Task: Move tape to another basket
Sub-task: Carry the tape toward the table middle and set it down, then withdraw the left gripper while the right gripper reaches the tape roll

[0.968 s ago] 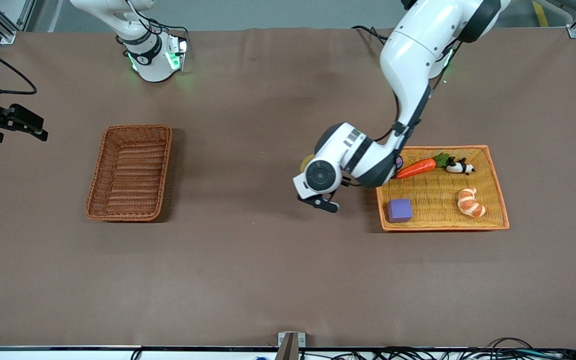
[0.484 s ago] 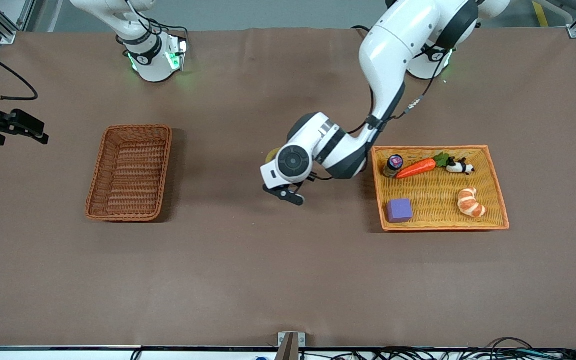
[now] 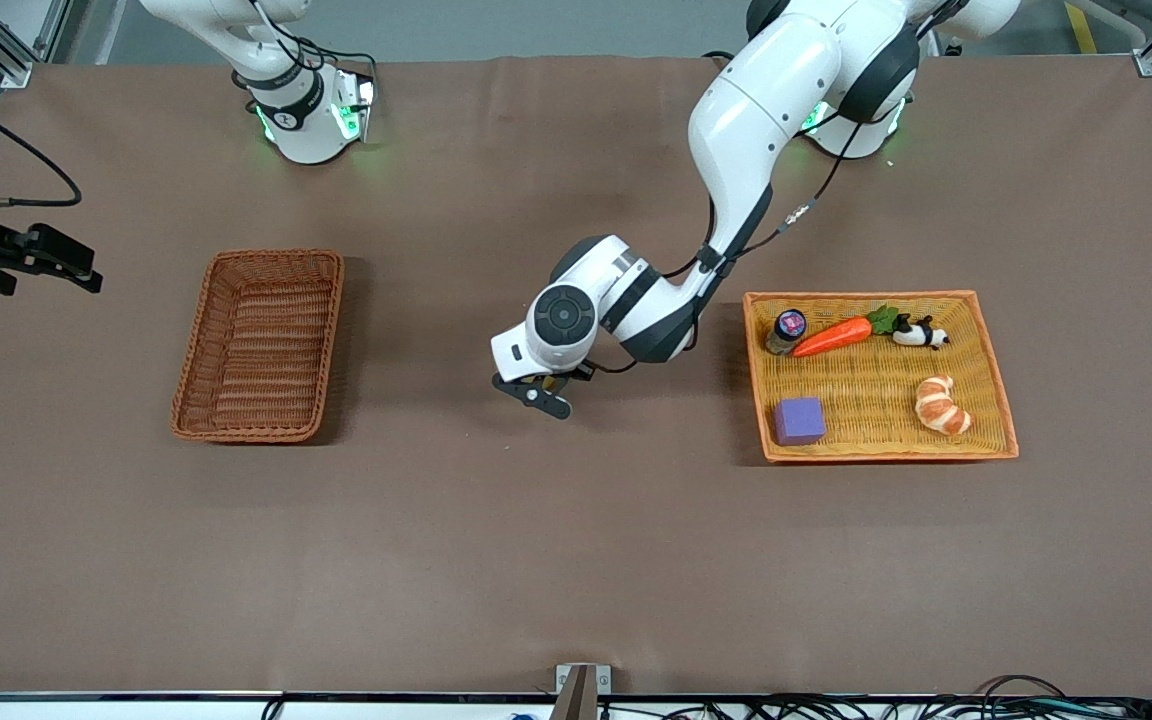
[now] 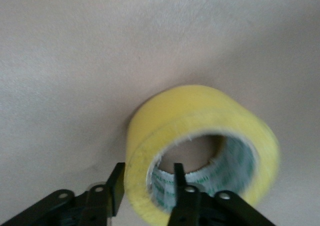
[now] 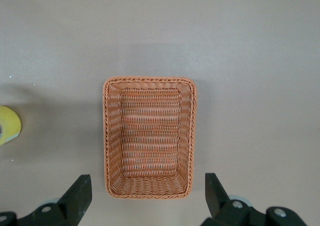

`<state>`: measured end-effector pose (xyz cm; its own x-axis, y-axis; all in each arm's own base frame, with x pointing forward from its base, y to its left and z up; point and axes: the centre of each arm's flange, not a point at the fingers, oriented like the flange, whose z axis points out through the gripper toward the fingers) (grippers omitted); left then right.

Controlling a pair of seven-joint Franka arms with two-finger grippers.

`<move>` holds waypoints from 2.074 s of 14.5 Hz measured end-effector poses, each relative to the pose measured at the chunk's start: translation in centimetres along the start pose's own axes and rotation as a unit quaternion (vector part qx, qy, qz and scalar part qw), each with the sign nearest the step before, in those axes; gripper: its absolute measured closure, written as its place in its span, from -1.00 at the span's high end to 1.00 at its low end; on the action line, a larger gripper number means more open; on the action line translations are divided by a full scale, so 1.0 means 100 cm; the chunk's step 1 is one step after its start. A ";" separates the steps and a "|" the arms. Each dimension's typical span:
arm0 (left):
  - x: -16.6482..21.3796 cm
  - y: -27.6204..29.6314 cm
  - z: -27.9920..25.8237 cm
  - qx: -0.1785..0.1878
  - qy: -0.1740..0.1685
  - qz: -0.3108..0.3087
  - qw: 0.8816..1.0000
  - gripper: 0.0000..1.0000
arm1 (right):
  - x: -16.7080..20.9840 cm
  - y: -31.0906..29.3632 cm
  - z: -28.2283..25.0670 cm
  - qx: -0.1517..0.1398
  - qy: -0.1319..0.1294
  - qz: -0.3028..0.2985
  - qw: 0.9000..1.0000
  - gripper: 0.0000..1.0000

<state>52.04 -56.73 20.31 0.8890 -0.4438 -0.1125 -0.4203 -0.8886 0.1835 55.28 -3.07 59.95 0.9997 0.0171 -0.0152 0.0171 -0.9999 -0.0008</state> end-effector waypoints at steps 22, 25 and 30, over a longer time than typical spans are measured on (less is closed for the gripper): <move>-0.168 -0.301 -0.424 0.062 0.119 -0.226 0.965 1.00 | -0.023 -0.368 0.306 0.053 -0.020 0.012 0.998 1.00; -0.194 -0.352 -0.443 0.066 0.128 -0.246 0.959 1.00 | -0.034 -0.402 0.350 0.068 -0.020 0.030 0.997 1.00; -0.207 -0.391 -0.425 0.065 0.112 -0.278 0.952 1.00 | -0.030 -0.407 0.381 0.065 -0.029 0.032 0.997 1.00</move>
<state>57.81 -7.83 56.98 0.9908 0.1228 0.0574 0.1211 -0.9921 0.0326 51.01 37.55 21.89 0.9962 -0.0430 -0.0762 -0.0525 -0.9905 -0.1274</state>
